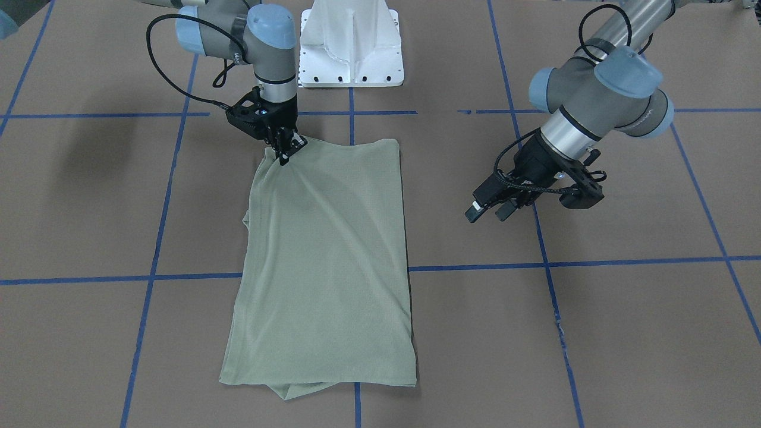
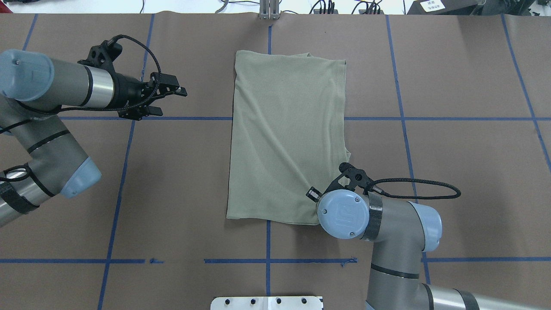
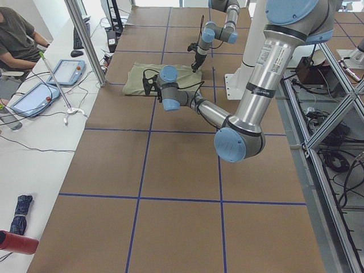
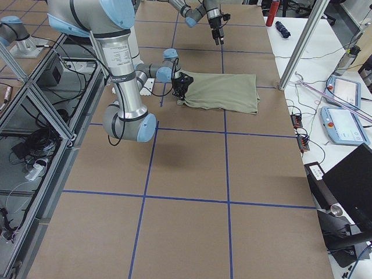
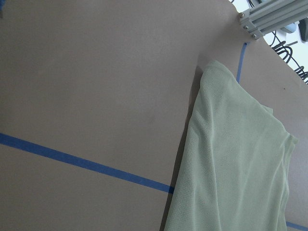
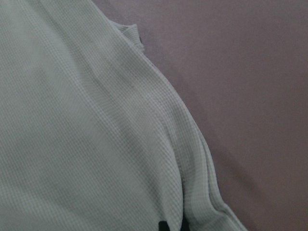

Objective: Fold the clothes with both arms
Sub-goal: 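Lower the right gripper to the shirt's near corner and grasp it, then move the left gripper to the other near corner and grasp it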

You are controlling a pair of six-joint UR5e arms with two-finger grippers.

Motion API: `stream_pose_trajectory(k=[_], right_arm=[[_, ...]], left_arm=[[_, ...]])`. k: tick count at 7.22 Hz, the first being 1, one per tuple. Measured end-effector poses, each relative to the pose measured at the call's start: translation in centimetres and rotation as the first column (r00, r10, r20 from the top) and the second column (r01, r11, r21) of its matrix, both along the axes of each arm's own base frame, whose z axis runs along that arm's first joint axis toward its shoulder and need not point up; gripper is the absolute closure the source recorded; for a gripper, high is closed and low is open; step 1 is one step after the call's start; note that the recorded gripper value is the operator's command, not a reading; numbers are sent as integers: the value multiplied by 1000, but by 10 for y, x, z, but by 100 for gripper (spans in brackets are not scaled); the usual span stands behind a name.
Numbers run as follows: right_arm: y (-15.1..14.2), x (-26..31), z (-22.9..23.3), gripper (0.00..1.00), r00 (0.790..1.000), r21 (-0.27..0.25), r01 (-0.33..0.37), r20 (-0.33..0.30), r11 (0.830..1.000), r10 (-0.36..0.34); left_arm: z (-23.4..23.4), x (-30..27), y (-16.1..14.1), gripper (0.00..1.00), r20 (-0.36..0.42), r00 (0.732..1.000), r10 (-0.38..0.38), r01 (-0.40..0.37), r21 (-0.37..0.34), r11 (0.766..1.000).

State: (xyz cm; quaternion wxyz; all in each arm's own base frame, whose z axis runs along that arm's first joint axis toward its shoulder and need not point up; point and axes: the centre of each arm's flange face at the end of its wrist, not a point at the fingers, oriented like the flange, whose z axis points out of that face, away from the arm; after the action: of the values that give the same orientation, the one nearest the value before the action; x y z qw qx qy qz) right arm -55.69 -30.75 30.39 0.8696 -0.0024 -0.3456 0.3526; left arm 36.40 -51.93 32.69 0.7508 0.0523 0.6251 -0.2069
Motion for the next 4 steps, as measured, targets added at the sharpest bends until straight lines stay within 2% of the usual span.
stream_pose_trajectory(k=[2,4], right_arm=[[-8,8,-9,100,1000,-13,-2,16,1000,3],[-5,23,-30,100,1000,-23,-2,14,1000,3]], left_arm=[[1,1,0,0,-6,1000,-3,3,-21,1000],[-5,3,5,0,-43,999,-19,15,-90,996]])
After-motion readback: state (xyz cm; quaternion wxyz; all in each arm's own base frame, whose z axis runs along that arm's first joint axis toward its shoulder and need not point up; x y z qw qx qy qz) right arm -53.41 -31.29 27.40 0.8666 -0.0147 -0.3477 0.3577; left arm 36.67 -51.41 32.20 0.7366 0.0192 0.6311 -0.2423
